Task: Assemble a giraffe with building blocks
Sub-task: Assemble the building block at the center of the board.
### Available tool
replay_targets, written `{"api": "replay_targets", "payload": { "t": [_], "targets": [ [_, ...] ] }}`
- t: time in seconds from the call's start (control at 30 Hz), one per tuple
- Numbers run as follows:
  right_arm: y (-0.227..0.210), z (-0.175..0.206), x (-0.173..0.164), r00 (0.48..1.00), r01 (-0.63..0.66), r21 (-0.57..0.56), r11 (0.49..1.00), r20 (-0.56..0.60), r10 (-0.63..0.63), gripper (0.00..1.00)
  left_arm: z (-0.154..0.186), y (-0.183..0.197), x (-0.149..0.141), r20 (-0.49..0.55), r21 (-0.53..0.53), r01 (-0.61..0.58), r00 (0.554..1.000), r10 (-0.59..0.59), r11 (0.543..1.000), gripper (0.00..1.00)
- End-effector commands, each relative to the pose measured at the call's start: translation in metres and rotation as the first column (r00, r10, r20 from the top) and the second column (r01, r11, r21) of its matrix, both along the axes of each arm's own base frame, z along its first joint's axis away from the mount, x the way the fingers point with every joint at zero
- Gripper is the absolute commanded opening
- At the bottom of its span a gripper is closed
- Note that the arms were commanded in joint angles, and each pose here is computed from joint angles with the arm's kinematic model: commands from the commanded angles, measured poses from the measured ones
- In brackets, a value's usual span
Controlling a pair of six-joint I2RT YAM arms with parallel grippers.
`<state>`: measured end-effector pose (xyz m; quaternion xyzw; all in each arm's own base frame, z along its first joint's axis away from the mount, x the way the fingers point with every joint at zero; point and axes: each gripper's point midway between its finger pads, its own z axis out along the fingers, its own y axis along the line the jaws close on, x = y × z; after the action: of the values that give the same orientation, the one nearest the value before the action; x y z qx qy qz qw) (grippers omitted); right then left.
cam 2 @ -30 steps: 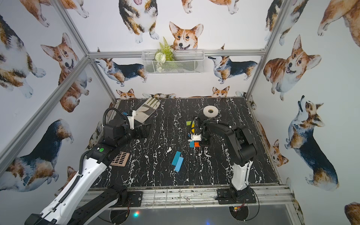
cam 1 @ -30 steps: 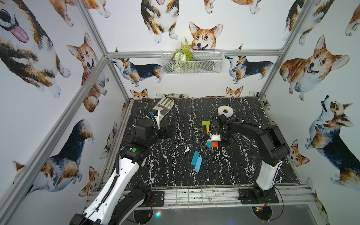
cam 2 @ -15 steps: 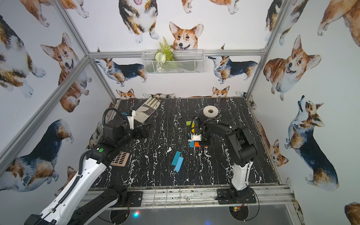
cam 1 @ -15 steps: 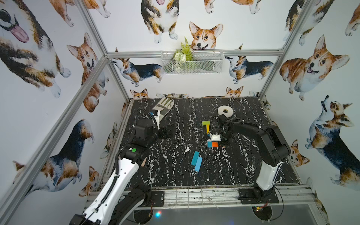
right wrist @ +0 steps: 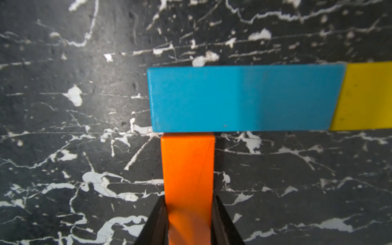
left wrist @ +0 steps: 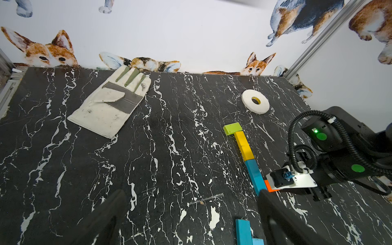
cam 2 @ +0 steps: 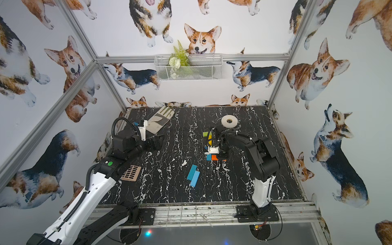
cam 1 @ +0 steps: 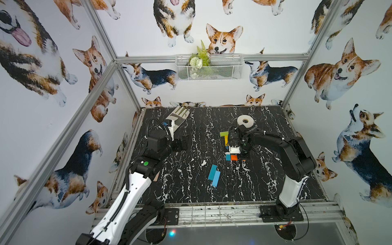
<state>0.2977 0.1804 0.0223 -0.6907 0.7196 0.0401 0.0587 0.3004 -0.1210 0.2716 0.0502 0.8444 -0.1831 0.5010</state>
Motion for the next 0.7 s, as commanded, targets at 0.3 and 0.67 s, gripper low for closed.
{"api": "replay_targets", "payload": {
  "t": [0.3, 0.67],
  "targets": [
    [0.0028, 0.0005, -0.0056, 0.999, 0.006, 0.010, 1.000, -0.033, -0.006, 0.24, 0.0079, -0.0005, 0.0037, 0.028, -0.022, -0.006, 1.000, 0.006, 1.000, 1.00],
    [0.0018, 0.0018, -0.0080, 0.999, 0.005, 0.011, 1.000, -0.033, -0.004, 0.21, 0.0084, -0.0004, 0.0038, 0.030, -0.022, -0.006, 1.000, 0.006, 1.000, 1.00]
  ]
}}
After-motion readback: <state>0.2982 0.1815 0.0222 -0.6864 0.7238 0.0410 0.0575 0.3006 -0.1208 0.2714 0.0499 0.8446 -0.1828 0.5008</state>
